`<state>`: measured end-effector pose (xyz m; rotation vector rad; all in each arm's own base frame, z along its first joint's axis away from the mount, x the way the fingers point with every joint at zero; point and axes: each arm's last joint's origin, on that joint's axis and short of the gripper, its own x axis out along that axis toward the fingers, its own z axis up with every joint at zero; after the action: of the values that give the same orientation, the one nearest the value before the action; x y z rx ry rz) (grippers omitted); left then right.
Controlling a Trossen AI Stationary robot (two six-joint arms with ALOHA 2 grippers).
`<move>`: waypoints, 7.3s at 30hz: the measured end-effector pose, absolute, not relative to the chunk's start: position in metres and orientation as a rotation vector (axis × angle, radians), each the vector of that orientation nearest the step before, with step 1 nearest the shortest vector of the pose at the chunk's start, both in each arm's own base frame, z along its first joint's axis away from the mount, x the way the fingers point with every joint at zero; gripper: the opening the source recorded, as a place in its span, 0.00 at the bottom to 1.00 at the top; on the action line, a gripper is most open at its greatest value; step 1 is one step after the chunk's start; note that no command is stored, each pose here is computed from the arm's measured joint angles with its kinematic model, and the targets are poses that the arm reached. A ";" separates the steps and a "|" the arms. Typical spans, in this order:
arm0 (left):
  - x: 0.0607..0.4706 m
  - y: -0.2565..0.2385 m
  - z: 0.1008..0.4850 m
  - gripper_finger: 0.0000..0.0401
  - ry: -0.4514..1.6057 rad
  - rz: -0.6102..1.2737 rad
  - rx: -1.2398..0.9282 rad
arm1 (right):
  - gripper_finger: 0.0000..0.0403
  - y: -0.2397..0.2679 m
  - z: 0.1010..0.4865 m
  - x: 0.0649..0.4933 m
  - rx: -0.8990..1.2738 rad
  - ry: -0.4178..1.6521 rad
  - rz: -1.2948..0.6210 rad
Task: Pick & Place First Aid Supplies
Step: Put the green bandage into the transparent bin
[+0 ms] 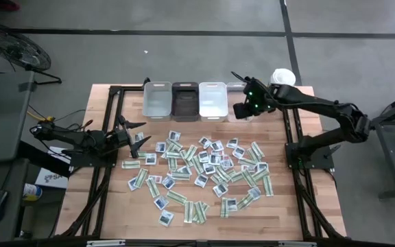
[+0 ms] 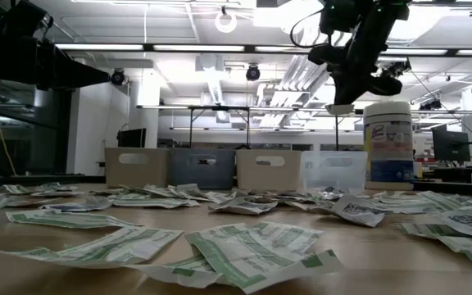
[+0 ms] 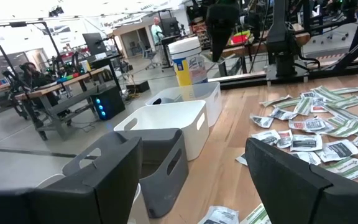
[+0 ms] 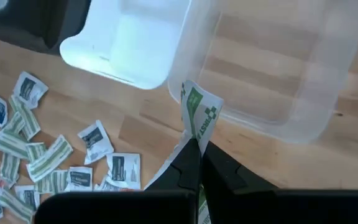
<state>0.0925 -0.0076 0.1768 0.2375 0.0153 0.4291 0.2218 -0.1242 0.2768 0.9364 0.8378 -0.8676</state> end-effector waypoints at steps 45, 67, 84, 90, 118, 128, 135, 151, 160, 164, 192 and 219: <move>0.092 -0.008 0.177 0.70 0.015 0.429 0.237 | 0.17 -0.219 0.205 0.247 0.807 1.094 -0.877; 0.092 -0.008 0.177 0.70 0.015 0.430 0.237 | 0.54 -0.206 0.237 0.234 0.796 1.046 -0.866; 0.092 -0.008 0.177 0.70 0.015 0.429 0.237 | 0.51 -0.135 0.287 0.205 0.632 1.219 -0.665; 0.092 -0.008 0.177 0.70 0.015 0.429 0.237 | 0.52 -0.112 0.289 0.194 0.640 1.265 -0.690; 0.092 -0.008 0.177 0.70 0.015 0.429 0.237 | 0.52 -0.041 0.165 0.166 1.001 1.148 -0.737; 0.092 -0.008 0.177 0.70 0.015 0.430 0.237 | 0.52 -0.045 0.145 0.182 0.932 1.202 -0.785; 0.092 -0.008 0.177 0.70 0.015 0.429 0.237 | 0.50 -0.048 0.131 0.192 0.918 1.225 -0.825; 0.092 -0.008 0.177 0.70 0.015 0.429 0.237 | 0.32 -0.056 0.132 0.192 0.913 1.235 -0.889; 0.092 -0.008 0.177 0.70 0.015 0.429 0.237 | 0.22 -0.057 0.134 0.194 0.930 1.224 -0.893; 0.092 -0.008 0.177 0.70 0.015 0.429 0.237 | 0.16 -0.058 0.140 0.199 0.934 1.213 -0.886; 0.092 -0.008 0.177 0.70 0.015 0.429 0.237 | 0.00 -0.108 0.246 0.224 0.802 0.965 -0.814; 0.092 -0.008 0.177 0.70 0.015 0.429 0.237 | 0.04 -0.221 0.213 0.246 0.816 1.088 -1.087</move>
<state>0.0925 -0.0076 0.1768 0.2374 0.0152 0.4293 0.2460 -0.2214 0.2133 0.8160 1.0882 -1.0868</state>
